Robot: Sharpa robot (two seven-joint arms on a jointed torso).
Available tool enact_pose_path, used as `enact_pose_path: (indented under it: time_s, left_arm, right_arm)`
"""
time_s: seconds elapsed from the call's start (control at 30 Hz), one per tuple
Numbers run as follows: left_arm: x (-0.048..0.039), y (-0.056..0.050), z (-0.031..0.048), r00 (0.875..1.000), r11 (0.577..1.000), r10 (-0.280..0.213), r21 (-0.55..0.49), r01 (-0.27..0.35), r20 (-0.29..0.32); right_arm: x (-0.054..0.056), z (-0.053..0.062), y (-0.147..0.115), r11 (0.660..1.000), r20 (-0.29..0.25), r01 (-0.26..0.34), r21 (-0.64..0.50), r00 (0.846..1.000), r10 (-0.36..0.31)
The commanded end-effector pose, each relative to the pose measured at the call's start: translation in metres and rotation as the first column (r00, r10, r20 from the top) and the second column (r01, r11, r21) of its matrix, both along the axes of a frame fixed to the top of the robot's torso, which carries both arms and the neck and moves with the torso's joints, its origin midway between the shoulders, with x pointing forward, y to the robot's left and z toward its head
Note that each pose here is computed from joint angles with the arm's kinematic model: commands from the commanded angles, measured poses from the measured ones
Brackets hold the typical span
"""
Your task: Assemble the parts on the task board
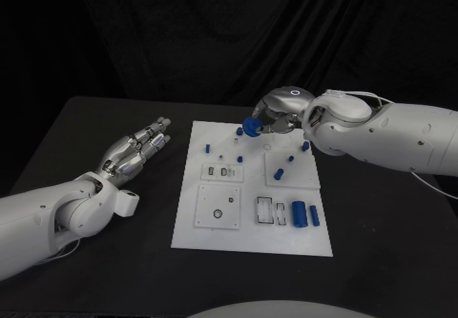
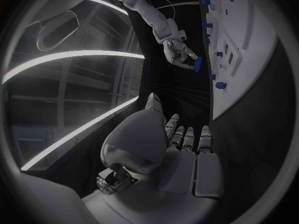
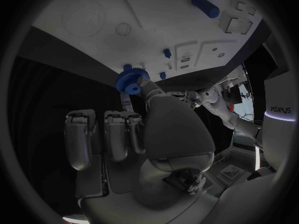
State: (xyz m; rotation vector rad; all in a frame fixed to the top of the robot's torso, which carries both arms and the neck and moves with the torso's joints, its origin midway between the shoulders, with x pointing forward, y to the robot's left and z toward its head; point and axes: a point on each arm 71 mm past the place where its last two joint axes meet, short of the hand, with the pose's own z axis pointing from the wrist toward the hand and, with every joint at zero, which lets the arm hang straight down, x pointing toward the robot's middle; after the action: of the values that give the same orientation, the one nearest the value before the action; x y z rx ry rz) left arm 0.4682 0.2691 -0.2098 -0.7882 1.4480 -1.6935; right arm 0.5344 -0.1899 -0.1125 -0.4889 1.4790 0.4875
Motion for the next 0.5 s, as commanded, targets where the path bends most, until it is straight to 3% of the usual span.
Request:
enact_pose_path:
  time_s: [0.03,0.5]
  left_arm:
    - [-0.0030,0.000,0.0157,0.983,0.993,-0.007,-0.116,0.029,0.185]
    - [-0.0009,-0.003,0.0149,0.983,0.993,-0.014,-0.116,0.036,0.183]
  right_arm:
    - [0.001,-0.001,0.011,1.000,-0.002,-0.029,-0.011,1.000,0.029]
    - [0.008,-0.019,0.046,0.996,-0.066,-0.072,-0.052,0.995,0.069]
